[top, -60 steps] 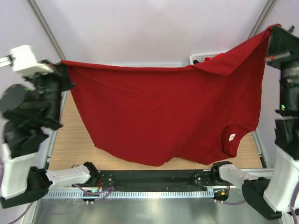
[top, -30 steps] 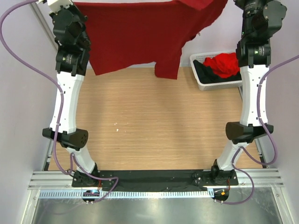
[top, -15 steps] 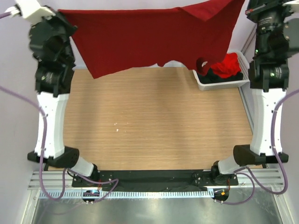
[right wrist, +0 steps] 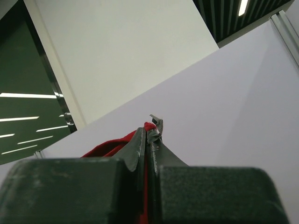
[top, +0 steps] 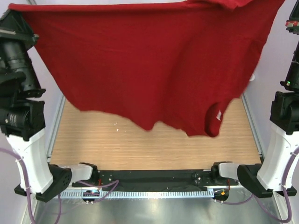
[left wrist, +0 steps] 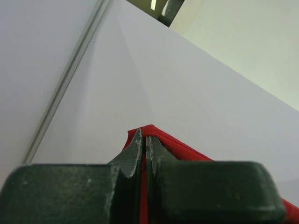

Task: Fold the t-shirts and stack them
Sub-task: Flatten the tshirt out

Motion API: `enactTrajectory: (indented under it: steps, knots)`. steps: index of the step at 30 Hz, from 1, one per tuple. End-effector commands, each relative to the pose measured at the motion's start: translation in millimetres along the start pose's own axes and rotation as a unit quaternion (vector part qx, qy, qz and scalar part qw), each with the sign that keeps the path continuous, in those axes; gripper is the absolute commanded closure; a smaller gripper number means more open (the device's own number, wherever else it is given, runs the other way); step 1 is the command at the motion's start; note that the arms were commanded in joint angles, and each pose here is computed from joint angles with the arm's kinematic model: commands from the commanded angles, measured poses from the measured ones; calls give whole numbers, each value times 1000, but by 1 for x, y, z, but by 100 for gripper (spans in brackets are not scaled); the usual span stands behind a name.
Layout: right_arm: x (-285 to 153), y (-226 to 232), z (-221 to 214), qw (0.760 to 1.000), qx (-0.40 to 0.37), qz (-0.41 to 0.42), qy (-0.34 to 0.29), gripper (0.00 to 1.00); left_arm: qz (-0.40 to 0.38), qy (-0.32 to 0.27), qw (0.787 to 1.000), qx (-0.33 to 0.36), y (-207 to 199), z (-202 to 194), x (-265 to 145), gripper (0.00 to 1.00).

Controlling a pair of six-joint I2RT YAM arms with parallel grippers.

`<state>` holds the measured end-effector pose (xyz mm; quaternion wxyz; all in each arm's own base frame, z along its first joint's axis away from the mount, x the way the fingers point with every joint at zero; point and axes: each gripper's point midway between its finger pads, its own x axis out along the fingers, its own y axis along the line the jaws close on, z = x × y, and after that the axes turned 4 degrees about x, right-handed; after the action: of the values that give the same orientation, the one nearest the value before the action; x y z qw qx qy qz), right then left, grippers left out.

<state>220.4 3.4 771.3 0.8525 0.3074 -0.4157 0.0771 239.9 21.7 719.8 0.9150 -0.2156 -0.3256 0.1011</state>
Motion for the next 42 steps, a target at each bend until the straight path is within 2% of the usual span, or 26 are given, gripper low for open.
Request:
enactTrajectory:
  steps: [1,4,7,8,14,15,16,22,30,32,33,34,35,36,37,38,39,40,41,42]
  knots:
    - [27,-36,-41,999,-4,-38,8,99,29,5,999,21,4,-31,26,99]
    - [37,-39,-52,999,6,-31,8,99,29,1,999,18,-2,-41,40,100]
    - [51,-50,-76,999,11,-30,19,99,27,-7,999,18,-8,-52,55,99]
    - [59,-62,-97,999,9,-38,32,99,27,-10,999,19,-9,-53,59,99]
    - [88,-69,-119,1000,15,-17,15,99,52,-29,998,38,-9,-83,91,99]
    - [96,-83,-140,999,13,-23,25,99,54,-36,997,34,-9,-83,94,100]
    - [99,-72,-127,1000,19,-10,8,99,57,-30,997,38,-8,-100,103,100]
    - [109,-83,-132,1000,19,-15,-11,99,43,-46,998,6,-10,-111,123,99]
    - [100,-98,-129,999,-2,-33,18,99,50,-8,998,24,3,-122,115,99]
    - [88,-91,-126,998,-5,-36,42,99,58,23,997,39,11,-139,108,99]
    - [79,-109,-149,995,-4,-59,75,99,60,31,997,36,13,-129,96,100]
    - [70,-112,-153,994,-2,-67,88,99,73,75,993,55,27,-165,87,99]
    - [56,-95,-130,995,3,-60,82,99,77,89,992,54,33,-172,77,99]
    - [36,-124,-168,987,1,-92,130,99,75,88,993,38,36,-155,58,99]
    - [22,-128,-175,984,9,-99,147,99,85,138,985,52,53,-199,42,100]
    - [3,-111,-156,985,14,-89,146,99,93,163,981,53,63,-216,25,100]
    - [-26,-139,-192,973,12,-121,197,99,93,178,978,50,70,-221,10,100]
    - [-48,-142,-200,966,11,-135,220,99,88,178,980,24,71,-206,-11,99]
    - [-69,-141,-211,960,12,-142,242,99,109,241,963,46,97,-252,-43,99]
    - [-104,-148,-219,951,13,-158,266,99,110,262,958,46,104,-261,-61,99]
